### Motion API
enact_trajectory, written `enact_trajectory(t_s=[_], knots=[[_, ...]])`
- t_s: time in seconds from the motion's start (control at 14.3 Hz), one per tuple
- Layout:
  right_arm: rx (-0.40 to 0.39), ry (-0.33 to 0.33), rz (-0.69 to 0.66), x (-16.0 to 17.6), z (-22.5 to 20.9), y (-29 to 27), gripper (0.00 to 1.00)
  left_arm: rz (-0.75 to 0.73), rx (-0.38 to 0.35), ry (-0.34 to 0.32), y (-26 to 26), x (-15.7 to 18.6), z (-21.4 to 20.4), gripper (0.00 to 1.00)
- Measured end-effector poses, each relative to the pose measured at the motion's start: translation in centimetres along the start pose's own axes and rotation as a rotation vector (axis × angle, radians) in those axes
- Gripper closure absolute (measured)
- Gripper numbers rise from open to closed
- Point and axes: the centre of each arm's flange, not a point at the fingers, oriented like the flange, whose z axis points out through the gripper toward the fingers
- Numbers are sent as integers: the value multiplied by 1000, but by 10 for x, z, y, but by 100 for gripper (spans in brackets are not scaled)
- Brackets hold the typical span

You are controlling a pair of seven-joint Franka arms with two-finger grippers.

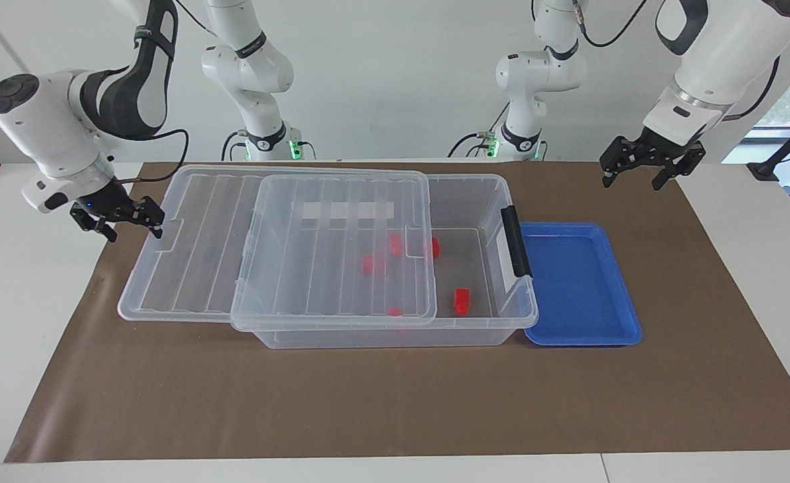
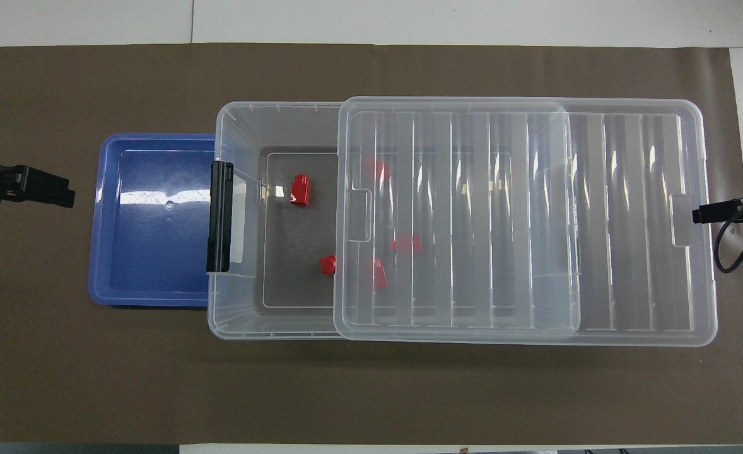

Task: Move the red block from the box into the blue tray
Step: 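Slide the clear lid away from the blue tray with the right gripper, then reach the left gripper into the opened box toward a red block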

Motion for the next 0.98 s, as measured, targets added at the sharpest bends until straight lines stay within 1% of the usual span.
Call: enact_trajectory(t_s=[0.14,0.42,0.56,0.7,0.84,0.98], knots=[[-1,2,-7,-4,-1,10,0,32,2,20,19,3,-2,0],[-3,3,-8,-7,-1,19,0,91,0,68,88,7,0,0],[-3,4,-1,-10,-1,26,0,120,-3,80,126,7,21,0],[-4,4,7,-13,-2,33,0,107,-11,99,162,6,49,0],[-4,4,-3,-14,-2,36,0,91,-20,117,187,4,73,0],[-4,4,-3,-15,-2,37,0,69,-24,112,205,4,97,0]])
